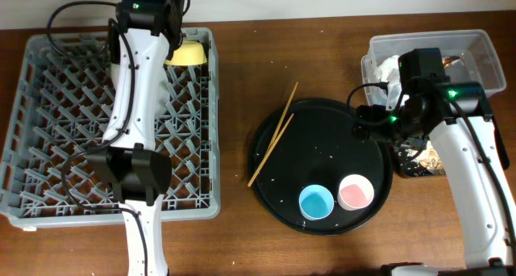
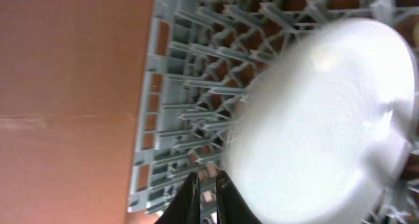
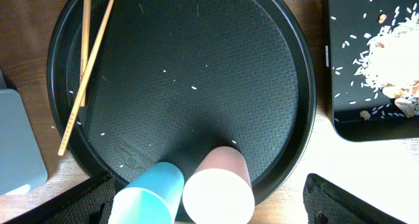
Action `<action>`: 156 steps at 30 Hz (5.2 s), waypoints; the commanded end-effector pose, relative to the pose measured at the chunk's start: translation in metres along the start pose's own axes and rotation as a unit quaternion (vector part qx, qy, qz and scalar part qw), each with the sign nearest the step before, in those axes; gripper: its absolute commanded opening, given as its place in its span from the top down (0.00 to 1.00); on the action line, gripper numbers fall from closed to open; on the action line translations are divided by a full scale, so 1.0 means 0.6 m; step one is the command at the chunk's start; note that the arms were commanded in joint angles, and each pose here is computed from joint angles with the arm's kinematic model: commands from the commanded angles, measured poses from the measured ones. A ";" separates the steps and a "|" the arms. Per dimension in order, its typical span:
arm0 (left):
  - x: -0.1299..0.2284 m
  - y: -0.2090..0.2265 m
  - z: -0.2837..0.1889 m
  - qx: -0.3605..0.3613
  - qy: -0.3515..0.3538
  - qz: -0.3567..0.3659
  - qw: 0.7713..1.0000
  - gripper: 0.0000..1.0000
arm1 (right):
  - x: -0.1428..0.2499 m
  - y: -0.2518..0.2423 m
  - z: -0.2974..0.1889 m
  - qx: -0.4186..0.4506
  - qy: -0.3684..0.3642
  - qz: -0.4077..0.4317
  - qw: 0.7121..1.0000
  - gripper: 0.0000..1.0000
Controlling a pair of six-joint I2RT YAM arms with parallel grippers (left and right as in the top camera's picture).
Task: Sort waste into correct bins and load items into the dishwasher rack
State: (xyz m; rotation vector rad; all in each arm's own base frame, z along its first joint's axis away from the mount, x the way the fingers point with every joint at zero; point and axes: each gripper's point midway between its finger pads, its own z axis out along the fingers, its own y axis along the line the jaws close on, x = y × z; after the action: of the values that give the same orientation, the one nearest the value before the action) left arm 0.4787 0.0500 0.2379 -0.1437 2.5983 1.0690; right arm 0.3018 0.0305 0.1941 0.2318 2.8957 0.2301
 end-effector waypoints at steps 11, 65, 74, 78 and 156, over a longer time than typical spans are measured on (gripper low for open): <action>0.007 -0.143 -0.226 0.467 -0.089 0.097 0.874 0.36 | -0.008 -0.002 -0.008 0.004 -0.012 -0.002 1.000 0.01; 0.301 -0.365 -0.229 0.634 0.000 0.087 0.768 0.41 | 0.204 0.122 0.204 -0.005 0.148 -0.298 0.943 0.58; 0.211 -0.269 -0.374 0.769 -0.121 0.074 0.624 0.25 | 0.027 0.264 -0.006 -0.355 -0.038 -0.187 0.915 0.96; 0.198 -0.133 -0.488 0.896 -0.243 0.136 0.347 0.14 | -0.048 0.308 -0.110 -0.512 -0.135 -0.216 0.820 0.96; 0.195 -0.259 -0.009 0.285 -0.018 0.084 0.955 0.57 | -0.073 0.136 0.081 -0.203 -0.072 -0.044 0.976 0.01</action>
State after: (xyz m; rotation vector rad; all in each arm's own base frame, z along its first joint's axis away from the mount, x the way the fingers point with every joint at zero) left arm 0.3971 -0.0719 0.0980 0.2996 2.7979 0.3032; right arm 0.3674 0.1085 0.1726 0.0650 2.6258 0.7618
